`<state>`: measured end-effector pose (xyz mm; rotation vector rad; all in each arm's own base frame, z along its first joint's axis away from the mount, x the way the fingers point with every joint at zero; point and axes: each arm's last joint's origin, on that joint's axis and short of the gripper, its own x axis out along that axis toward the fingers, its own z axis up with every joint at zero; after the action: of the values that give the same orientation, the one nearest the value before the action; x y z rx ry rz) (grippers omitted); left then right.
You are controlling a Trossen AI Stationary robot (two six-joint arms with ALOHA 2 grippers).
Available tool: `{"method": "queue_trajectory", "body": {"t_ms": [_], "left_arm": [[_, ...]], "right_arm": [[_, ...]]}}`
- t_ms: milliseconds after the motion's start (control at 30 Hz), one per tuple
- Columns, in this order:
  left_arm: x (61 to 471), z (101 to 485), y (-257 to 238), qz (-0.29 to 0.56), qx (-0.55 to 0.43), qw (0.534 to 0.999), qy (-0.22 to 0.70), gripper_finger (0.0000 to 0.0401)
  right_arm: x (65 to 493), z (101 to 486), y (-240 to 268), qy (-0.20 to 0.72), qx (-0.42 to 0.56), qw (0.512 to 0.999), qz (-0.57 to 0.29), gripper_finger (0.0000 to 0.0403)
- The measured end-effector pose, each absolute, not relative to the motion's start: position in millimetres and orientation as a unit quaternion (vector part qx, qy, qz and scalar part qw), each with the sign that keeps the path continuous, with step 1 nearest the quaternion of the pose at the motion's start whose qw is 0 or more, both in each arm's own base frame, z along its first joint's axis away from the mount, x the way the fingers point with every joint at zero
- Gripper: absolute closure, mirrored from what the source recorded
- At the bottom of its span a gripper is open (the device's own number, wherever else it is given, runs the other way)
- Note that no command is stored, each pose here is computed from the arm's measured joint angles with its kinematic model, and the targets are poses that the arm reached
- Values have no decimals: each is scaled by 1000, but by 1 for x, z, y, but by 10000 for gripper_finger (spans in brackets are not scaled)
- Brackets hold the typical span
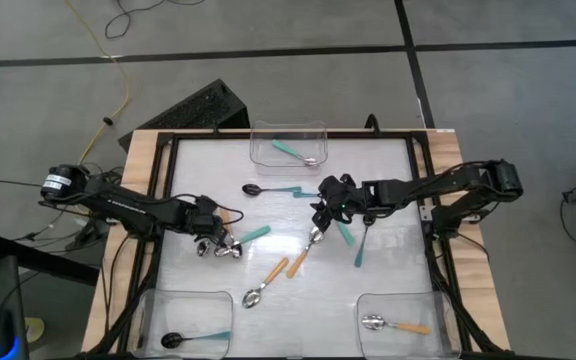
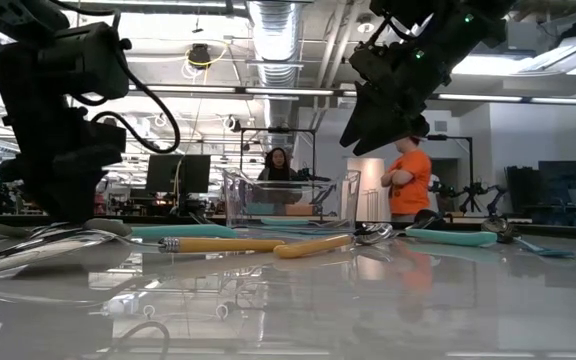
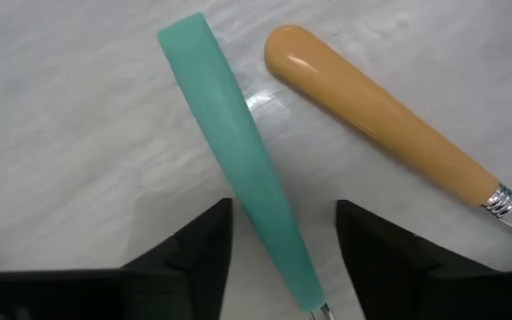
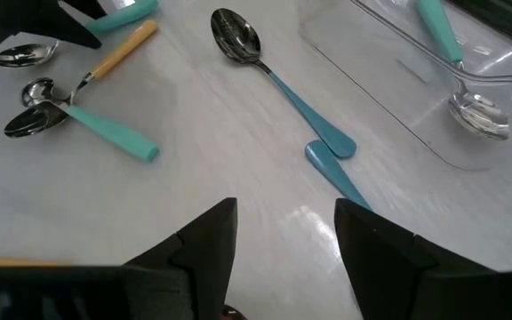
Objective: Sort silverware by color (type)
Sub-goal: Put the top left blue spoon into the top transparent bin
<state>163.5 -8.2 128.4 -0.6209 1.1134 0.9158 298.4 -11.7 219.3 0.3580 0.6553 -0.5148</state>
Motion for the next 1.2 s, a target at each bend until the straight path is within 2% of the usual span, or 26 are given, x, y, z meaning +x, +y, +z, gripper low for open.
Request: {"method": "queue_trajectory", "body": {"t_ms": [467,767,1200], "left_arm": [[164,128,-7,414,-260,716,498,371],[172,138,-8,394,-240,737,494,371],[174,204,-7,333,-247,829,374,371]], "right_arm": [[298,219,-12,316,173,899,-249,188],[299,219,-11,314,177,899,-249,188],[304,226,-9,275,184,913,-237,188]]}}
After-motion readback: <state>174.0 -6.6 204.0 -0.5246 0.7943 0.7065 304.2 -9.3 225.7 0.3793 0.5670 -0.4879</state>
